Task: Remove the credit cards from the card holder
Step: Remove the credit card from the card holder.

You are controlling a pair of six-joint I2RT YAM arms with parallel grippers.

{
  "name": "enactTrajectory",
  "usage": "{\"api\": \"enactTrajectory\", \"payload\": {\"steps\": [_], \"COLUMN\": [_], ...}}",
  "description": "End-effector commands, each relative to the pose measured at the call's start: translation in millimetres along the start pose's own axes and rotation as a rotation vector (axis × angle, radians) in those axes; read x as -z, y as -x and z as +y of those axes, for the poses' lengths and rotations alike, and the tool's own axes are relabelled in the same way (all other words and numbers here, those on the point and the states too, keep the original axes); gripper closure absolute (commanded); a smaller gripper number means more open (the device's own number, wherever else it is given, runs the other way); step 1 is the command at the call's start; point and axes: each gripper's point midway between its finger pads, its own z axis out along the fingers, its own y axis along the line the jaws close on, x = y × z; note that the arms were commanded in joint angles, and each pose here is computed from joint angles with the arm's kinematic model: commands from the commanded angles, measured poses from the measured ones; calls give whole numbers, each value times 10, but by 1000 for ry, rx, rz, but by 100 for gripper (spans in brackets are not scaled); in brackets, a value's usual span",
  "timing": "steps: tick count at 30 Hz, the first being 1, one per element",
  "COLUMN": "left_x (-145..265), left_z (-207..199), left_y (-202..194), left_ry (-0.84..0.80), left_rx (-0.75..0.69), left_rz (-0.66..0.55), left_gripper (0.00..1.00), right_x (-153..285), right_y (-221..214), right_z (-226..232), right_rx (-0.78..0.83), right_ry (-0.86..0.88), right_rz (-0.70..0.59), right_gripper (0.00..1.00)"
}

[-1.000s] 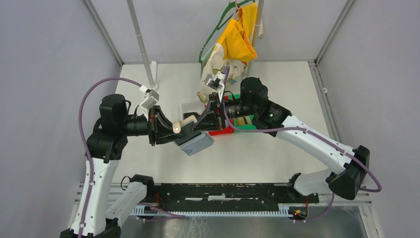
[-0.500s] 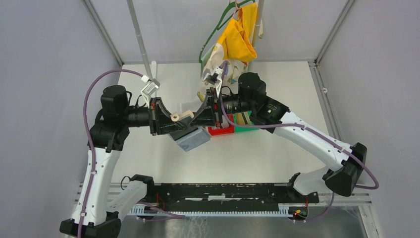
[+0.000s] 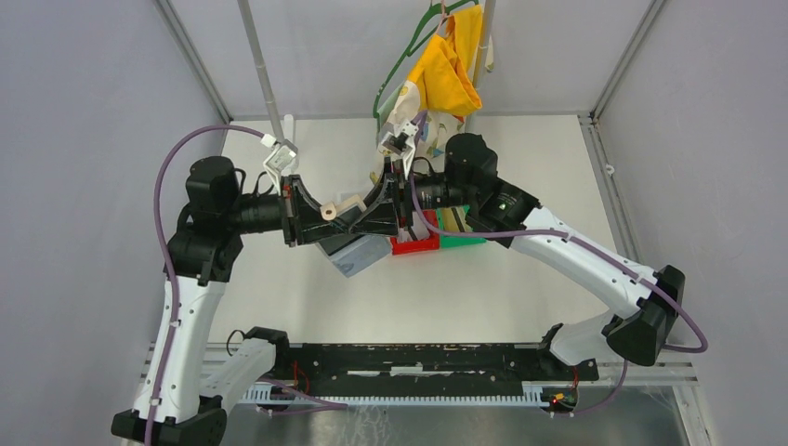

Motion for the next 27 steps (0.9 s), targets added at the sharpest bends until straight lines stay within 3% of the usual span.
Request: {"api": "enactTrajectory", "payload": {"steps": [1, 2, 6, 15, 27], "left_x": [-14, -16, -20, -11, -31], "left_z": [-66, -61, -53, 179, 423], "left_y": [255, 267, 354, 501, 768], "left_ry": [6, 9, 25, 163, 239], "left_rx": [-9, -5, -13, 9, 66], "left_rz": [-58, -60, -95, -178, -265], "left_gripper": [98, 98, 98, 98, 98], "right_x": [15, 38, 263, 783, 705], "right_y": [359, 398, 596, 787, 552], "right_z": [122, 100, -133, -327, -373], "right_rx": [109, 120, 179, 135, -9], "right_ry": [36, 22, -156, -364, -282], "right_rz": [-93, -102, -178, -319, -365], "right_gripper": [52, 46, 2, 2, 8]}}
